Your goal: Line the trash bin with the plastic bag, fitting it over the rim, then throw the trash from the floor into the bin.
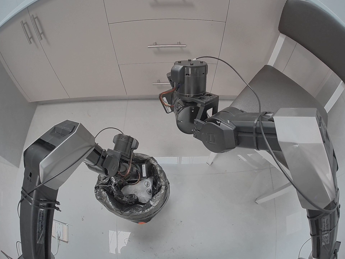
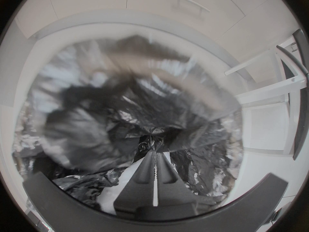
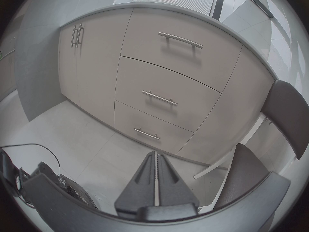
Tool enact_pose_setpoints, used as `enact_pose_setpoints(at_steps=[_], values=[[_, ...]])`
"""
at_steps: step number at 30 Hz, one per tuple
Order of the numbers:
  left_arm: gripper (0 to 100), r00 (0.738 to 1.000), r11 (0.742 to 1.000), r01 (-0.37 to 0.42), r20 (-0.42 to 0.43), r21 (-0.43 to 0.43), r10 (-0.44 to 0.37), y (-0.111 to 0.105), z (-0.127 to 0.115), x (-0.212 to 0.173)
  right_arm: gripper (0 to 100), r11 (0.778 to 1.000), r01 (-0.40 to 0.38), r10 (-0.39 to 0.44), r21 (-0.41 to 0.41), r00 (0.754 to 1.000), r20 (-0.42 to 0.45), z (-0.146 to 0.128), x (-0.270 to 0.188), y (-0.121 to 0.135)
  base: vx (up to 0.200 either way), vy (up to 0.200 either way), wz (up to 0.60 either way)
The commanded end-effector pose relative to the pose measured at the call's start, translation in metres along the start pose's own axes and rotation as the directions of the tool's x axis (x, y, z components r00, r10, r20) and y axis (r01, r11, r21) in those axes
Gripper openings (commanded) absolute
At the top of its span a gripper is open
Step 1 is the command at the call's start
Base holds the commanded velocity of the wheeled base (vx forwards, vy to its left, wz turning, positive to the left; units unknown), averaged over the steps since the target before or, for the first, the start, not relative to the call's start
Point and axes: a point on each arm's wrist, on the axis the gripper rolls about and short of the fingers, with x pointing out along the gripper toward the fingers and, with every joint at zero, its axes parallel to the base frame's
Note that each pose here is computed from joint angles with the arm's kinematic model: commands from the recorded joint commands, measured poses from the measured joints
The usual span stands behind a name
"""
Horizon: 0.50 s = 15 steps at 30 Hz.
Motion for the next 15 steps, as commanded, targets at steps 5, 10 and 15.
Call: enact_pose_setpoints(at_steps=[5,10,15], values=[[0,0.998,1.000,0.020,0.060,0.007,-0.020,-0.005,0.013,-0.050,0,1.000,-0.001,0.001,-0.001,1.000,-0.001,-0.001,0.000,0.001,0.000,0.000,0.00],[0,1.000,1.000,0.004,0.005,0.015,-0.004,-0.002,-0.005,-0.054,0,1.000,-0.003,0.003,-0.003,1.000,-0.003,-0.002,0.001,0.002,0.000,0.000,0.00],[0,0.999,0.998,-0.016,-0.039,0.064,0.018,0.008,-0.016,-0.040,0,1.000,-0.007,0.007,-0.009,1.000,-0.009,-0.006,0.002,0.005,0.000,0.000,0.00]])
